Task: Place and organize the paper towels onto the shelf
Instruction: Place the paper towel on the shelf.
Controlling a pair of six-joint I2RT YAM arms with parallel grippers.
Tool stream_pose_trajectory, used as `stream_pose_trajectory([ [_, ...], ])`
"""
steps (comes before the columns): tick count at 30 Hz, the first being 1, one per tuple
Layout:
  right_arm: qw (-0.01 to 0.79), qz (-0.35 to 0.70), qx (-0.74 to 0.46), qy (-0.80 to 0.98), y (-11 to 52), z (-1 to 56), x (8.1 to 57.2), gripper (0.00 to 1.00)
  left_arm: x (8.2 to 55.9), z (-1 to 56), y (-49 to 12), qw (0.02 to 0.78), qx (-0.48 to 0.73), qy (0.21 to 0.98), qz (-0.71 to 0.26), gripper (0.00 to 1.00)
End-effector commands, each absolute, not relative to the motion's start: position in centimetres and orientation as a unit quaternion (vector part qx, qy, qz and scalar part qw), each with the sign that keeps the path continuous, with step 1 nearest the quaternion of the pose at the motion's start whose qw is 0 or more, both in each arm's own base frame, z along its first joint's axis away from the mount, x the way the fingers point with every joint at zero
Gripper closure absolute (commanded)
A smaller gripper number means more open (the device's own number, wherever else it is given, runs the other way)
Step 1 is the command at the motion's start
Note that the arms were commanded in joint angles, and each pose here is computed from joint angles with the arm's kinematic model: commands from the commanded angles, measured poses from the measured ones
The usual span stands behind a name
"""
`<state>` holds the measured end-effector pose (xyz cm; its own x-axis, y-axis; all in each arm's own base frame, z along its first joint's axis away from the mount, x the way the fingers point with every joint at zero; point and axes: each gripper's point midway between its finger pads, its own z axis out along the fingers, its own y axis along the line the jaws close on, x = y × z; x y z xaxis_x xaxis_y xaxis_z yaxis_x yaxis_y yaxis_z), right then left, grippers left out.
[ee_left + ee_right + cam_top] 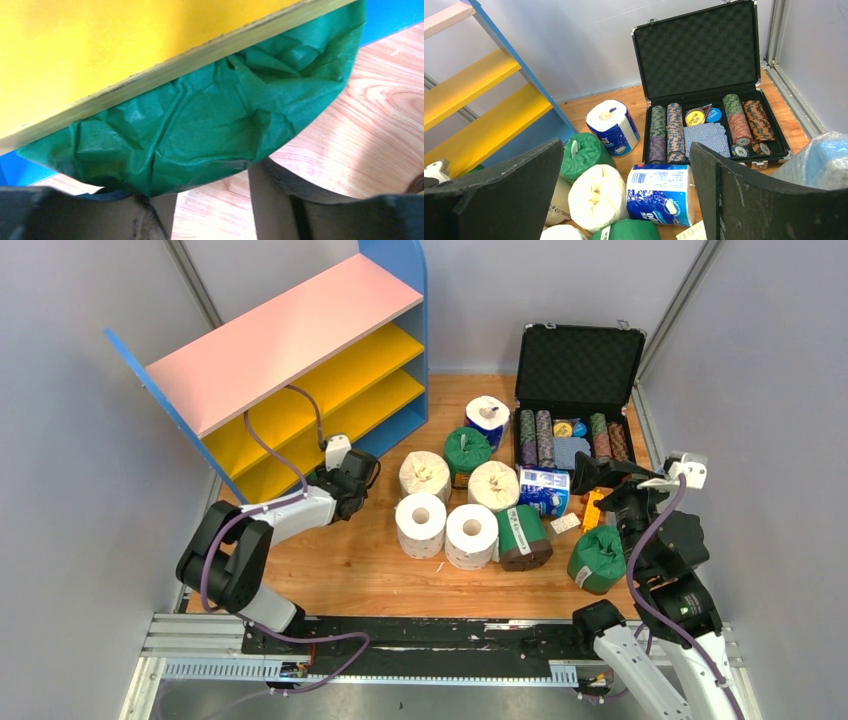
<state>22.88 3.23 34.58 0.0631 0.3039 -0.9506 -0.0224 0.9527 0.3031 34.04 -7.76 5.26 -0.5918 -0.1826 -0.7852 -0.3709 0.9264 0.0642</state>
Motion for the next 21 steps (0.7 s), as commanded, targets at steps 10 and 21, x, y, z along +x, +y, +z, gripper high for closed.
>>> stream_pose_trajectory([
  [10, 0.719, 0.105, 0.102, 0.68, 3.2, 34.5, 23.2, 0.0, 33.4, 11.5, -5.8, 0.499, -0.217, 0.836, 0.064, 0.2],
  [21, 0.719, 0.104, 0.1, 0.68, 3.2, 34.4, 23.1, 0.0, 36.3, 10.8, -5.5, 0.535, -0.242, 0.808, 0.036, 0.0],
])
